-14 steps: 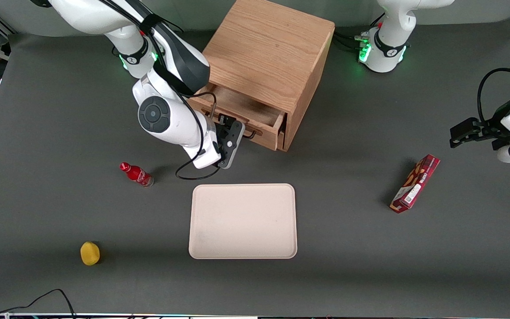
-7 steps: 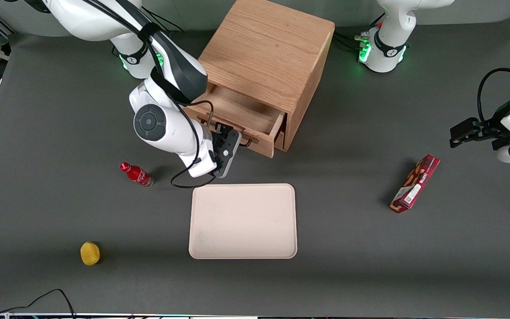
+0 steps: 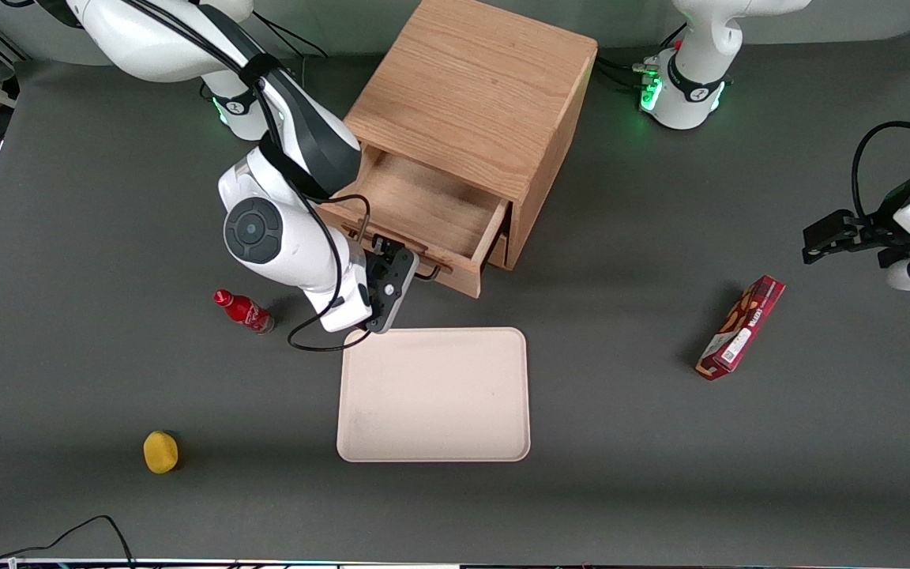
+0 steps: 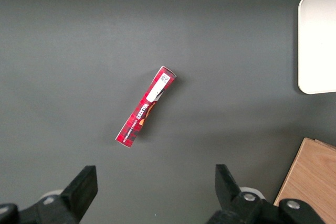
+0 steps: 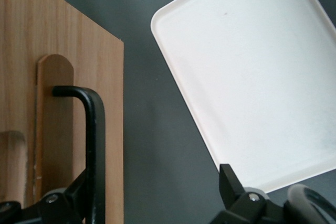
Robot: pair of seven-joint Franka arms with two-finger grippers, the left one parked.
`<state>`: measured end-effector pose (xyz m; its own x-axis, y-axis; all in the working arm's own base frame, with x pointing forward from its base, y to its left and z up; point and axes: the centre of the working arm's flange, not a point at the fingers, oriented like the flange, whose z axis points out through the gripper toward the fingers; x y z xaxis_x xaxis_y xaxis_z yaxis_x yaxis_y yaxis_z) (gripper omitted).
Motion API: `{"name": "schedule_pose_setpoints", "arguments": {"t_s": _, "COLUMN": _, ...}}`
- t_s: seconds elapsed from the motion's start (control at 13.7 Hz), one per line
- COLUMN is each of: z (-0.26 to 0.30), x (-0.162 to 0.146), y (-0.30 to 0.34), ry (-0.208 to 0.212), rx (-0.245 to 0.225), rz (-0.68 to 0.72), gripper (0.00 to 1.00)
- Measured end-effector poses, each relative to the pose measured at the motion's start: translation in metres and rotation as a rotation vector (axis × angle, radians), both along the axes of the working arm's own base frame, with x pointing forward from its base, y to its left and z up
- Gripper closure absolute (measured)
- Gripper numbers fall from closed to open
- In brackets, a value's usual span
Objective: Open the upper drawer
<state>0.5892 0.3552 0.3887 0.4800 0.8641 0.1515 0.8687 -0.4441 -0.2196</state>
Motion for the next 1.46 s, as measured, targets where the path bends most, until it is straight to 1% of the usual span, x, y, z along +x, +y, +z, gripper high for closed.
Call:
{"name": "schedule_pose_setpoints", "arguments": {"t_s": 1.02, "z": -0.006, "x": 0.053, "y": -0.044, "ry": -0.057, "rx": -0.007, "rz": -0.018, "gripper": 0.0}}
{"name": "schedule_pose_setpoints", "arguments": {"t_s": 1.46, "z": -0.005, "x": 0.07, "y": -0.063, "ry": -0.085, "rx": -0.026, "rz": -0.038, "gripper": 0.0}}
